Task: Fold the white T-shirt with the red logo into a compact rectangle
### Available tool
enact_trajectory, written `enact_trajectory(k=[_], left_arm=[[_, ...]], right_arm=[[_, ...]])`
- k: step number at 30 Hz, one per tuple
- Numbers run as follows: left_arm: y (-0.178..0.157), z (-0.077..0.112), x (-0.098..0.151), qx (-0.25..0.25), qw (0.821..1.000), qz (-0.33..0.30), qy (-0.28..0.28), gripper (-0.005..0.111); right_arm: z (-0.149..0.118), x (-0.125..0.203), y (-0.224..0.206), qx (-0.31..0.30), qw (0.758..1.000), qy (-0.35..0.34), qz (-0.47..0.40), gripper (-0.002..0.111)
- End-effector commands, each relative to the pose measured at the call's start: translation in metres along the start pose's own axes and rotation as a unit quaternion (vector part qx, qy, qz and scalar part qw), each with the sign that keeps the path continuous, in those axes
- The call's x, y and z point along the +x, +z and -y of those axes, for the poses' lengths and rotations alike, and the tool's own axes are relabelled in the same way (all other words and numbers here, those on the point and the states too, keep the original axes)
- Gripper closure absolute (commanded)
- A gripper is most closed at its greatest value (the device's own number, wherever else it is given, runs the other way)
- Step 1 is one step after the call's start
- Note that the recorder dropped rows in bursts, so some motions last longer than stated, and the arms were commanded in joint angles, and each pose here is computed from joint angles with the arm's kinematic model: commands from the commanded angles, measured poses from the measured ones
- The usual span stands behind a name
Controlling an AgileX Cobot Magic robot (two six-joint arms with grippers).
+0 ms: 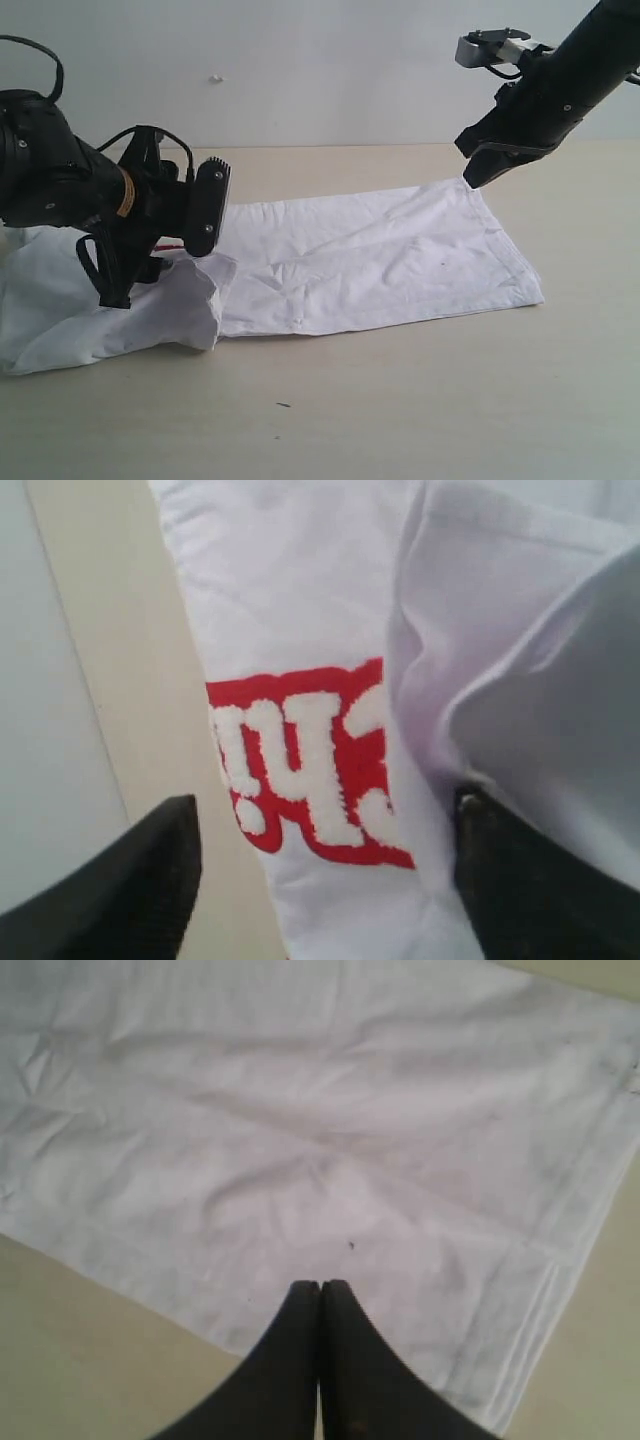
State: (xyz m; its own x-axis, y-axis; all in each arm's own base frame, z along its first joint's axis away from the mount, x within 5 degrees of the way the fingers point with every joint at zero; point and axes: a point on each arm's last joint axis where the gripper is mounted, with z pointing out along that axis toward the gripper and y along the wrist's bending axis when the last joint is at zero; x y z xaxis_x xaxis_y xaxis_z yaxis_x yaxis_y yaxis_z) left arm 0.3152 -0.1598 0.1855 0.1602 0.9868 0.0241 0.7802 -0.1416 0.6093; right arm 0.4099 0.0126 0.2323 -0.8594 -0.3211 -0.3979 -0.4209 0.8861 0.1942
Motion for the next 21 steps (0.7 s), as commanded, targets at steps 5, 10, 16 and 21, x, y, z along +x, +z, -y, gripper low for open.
enact_trajectory(k=[5, 10, 16, 21], left_arm=[[0.013, -0.014, -0.001, -0.070, 0.994, 0.081, 0.017, 0.052], [0.013, -0.024, 0.004, -0.107, 0.987, 0.111, 0.031, 0.038], [0.008, -0.029, 0.012, -0.103, 0.986, 0.108, -0.073, 0.050], [-0.011, -0.026, -0.002, -0.083, 0.975, 0.112, -0.171, 0.103]], right_arm=[[-0.001, -0.001, -0.003, 0.004, 1.000, -0.004, 0.010, 0.108], [0.000, -0.002, -0.004, 0.009, 1.000, -0.005, 0.015, 0.108], [0.000, -0.002, -0.004, 0.009, 1.000, -0.005, 0.015, 0.108], [0.000, -0.002, -0.004, 0.009, 1.000, -0.005, 0.015, 0.108]])
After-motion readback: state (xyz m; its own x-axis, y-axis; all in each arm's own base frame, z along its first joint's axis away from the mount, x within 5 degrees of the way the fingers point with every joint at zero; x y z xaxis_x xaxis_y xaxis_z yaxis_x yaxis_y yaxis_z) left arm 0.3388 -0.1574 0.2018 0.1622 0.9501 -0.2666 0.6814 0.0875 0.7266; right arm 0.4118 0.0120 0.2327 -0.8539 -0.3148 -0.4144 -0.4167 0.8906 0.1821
